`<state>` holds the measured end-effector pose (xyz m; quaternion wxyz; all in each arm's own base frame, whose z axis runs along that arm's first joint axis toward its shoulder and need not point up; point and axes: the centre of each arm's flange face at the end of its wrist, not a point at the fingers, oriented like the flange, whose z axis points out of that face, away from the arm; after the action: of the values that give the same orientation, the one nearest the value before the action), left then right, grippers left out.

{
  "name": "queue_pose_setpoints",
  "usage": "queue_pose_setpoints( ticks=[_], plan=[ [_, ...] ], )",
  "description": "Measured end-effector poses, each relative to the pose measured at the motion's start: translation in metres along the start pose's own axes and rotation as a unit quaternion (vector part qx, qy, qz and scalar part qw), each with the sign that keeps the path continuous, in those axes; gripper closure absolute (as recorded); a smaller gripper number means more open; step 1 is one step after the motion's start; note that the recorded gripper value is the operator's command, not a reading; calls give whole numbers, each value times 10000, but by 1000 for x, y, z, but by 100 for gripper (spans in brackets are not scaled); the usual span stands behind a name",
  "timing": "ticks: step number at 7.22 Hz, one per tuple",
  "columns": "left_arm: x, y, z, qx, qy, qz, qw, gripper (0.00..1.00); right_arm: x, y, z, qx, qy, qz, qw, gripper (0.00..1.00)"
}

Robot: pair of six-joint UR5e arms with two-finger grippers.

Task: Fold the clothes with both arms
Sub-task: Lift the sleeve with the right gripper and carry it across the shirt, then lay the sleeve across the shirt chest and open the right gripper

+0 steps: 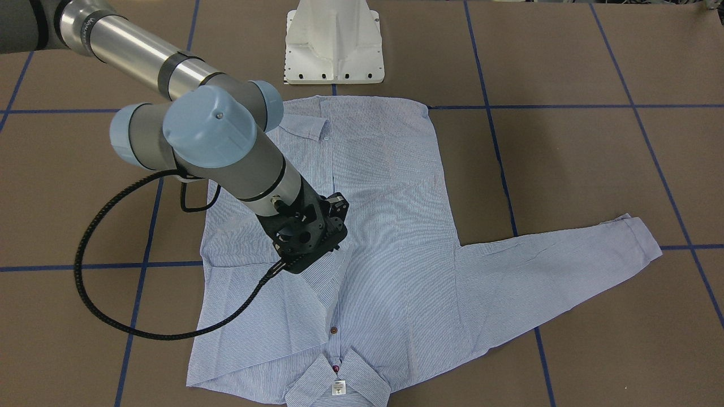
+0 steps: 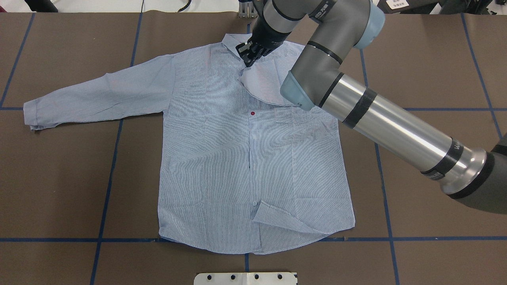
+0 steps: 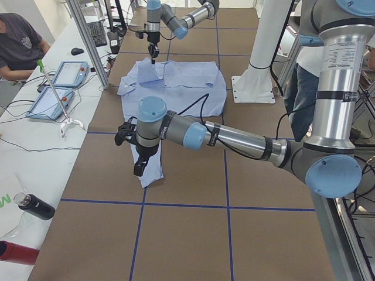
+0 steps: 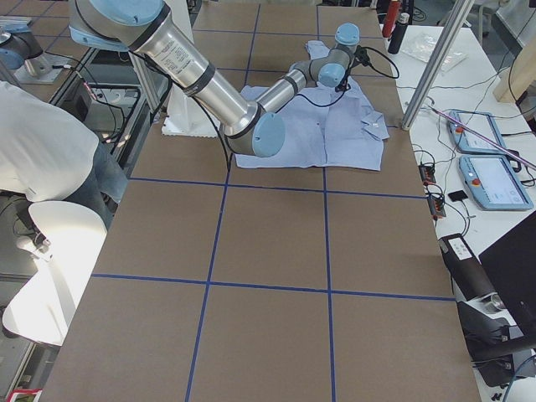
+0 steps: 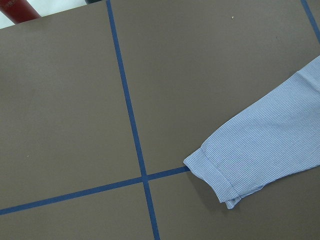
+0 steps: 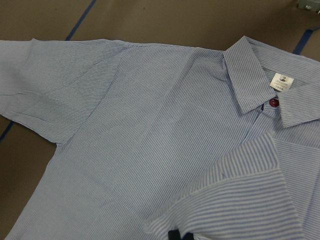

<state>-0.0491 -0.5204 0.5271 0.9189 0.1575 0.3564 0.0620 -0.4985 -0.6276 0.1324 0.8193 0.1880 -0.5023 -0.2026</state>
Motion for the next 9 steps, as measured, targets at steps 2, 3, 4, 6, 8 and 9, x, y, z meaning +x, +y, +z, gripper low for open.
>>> queue_pose_setpoints(
  ticks=[2,3,4,6,8,9],
  plan=[
    [-4,-1,5,-42,0,-22,10000,1,-35,1,44,14,274,-124,9995,18],
    [-7,-3,9,-58,-1,-32,10000,1,-55,7,62,174,446,-259,9985,0],
    [-11,-4,13,-57,-1,-30,10000,1,-81,19,82,512,609,-472,9957,0],
    [-17,-9,19,-66,-2,-40,10000,1,-120,35,100,1114,743,-671,9887,0],
    [-18,-13,21,-72,-2,-91,9999,1,-129,37,99,1244,731,-572,9879,0],
    [-16,-18,24,-53,8,-206,9998,1,-129,37,94,1210,761,-508,9884,0]
  ],
)
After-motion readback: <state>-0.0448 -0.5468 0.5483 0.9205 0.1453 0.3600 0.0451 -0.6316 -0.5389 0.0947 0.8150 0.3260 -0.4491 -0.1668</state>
